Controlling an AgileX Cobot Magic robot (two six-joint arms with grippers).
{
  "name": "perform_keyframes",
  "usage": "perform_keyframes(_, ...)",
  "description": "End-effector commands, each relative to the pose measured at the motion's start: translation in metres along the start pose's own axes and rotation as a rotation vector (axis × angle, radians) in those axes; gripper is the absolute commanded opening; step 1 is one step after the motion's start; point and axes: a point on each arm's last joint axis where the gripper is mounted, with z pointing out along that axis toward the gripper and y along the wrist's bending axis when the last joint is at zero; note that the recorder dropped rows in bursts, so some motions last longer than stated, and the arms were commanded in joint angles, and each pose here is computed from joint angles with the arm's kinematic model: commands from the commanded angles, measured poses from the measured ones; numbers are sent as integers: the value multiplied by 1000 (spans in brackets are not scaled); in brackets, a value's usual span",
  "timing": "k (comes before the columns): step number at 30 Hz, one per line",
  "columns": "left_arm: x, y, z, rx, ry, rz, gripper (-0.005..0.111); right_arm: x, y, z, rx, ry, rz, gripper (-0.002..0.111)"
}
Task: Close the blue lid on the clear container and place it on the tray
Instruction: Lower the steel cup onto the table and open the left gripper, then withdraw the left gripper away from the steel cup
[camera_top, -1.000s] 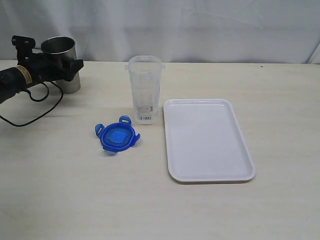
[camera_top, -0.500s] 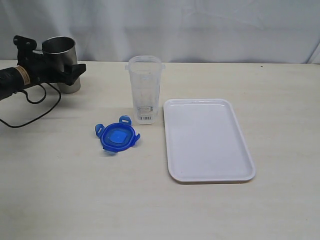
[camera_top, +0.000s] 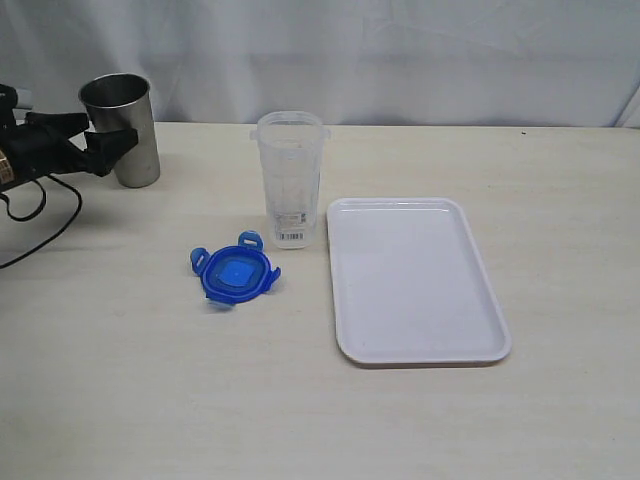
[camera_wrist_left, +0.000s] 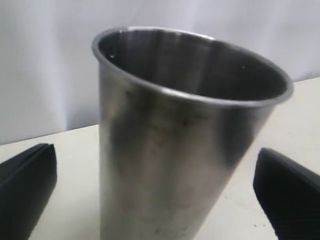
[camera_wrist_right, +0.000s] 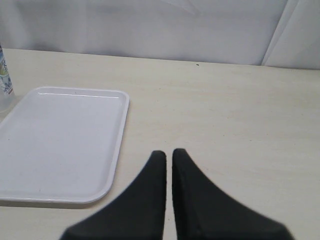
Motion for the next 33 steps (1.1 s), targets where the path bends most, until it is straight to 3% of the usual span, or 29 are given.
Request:
perform_keyframes(1, -3, -9, -6, 89, -41, 9, 105, 1, -1, 0, 9, 1, -6, 5)
perform_keyframes(5, -3, -21, -8, 218, -45, 30, 105, 1, -1, 0, 9, 1, -6, 5)
perform_keyframes(11, 2, -26, -13, 306, 46, -11, 105, 1, -1, 0, 9, 1, -6, 5)
perform_keyframes(17, 4, -16, -24, 289, 79, -113, 105, 1, -1, 0, 9, 1, -6, 5)
perform_keyframes(21, 16, -16, -37, 328, 165, -117, 105, 1, -1, 0, 9, 1, -6, 5)
perform_keyframes(26, 20, -13, -57, 294, 196, -234, 105, 1, -1, 0, 9, 1, -6, 5)
perform_keyframes(33, 3, -29, -77, 323, 268, -257, 105, 1, -1, 0, 9, 1, -6, 5)
